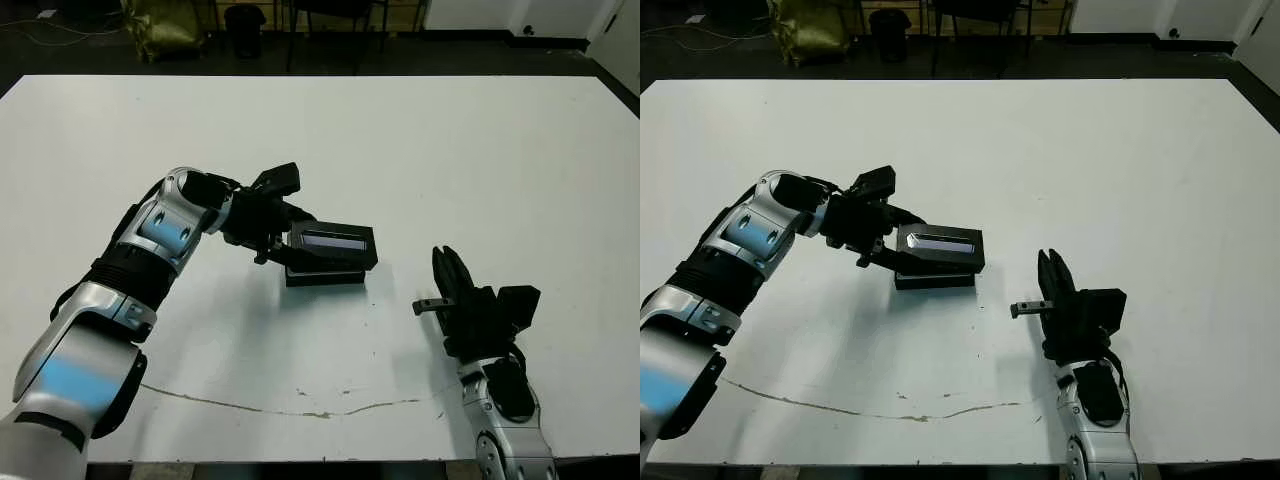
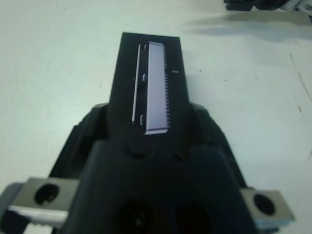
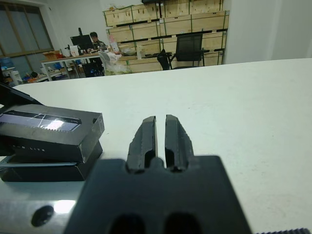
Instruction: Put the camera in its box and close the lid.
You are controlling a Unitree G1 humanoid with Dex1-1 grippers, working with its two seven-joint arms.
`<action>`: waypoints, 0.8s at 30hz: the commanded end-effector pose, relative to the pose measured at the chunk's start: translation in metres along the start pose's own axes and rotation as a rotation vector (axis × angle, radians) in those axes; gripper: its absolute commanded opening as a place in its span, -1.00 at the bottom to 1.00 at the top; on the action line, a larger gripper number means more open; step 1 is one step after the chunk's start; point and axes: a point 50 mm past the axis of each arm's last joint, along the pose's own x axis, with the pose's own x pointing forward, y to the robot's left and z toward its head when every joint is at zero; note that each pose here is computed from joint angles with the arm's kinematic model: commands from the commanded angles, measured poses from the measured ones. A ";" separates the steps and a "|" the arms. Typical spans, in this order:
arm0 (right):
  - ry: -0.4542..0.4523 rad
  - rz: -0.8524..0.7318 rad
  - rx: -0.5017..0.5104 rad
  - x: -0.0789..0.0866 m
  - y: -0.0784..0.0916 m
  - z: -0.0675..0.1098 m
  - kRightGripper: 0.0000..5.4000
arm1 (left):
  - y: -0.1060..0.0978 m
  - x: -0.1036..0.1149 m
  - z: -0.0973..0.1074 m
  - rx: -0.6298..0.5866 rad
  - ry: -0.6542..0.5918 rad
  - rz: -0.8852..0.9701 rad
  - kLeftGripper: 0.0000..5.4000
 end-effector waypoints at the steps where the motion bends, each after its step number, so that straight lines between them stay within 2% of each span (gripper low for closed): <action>1: 0.035 -0.014 0.001 -0.004 -0.002 -0.005 -1.00 | 0.001 0.001 -0.003 -0.010 0.033 0.000 -0.01; 12: 0.031 -0.014 0.006 -0.004 -0.002 -0.006 -1.00 | -0.002 0.006 -0.005 -0.020 0.029 -0.020 -0.01; 19: 0.028 -0.014 0.016 -0.004 -0.001 -0.007 -1.00 | -0.002 0.009 -0.007 -0.072 0.049 -0.037 -0.01; 24: 0.033 -0.016 0.013 -0.005 -0.001 -0.008 -1.00 | -0.003 0.011 -0.007 -0.045 0.078 -0.041 -0.01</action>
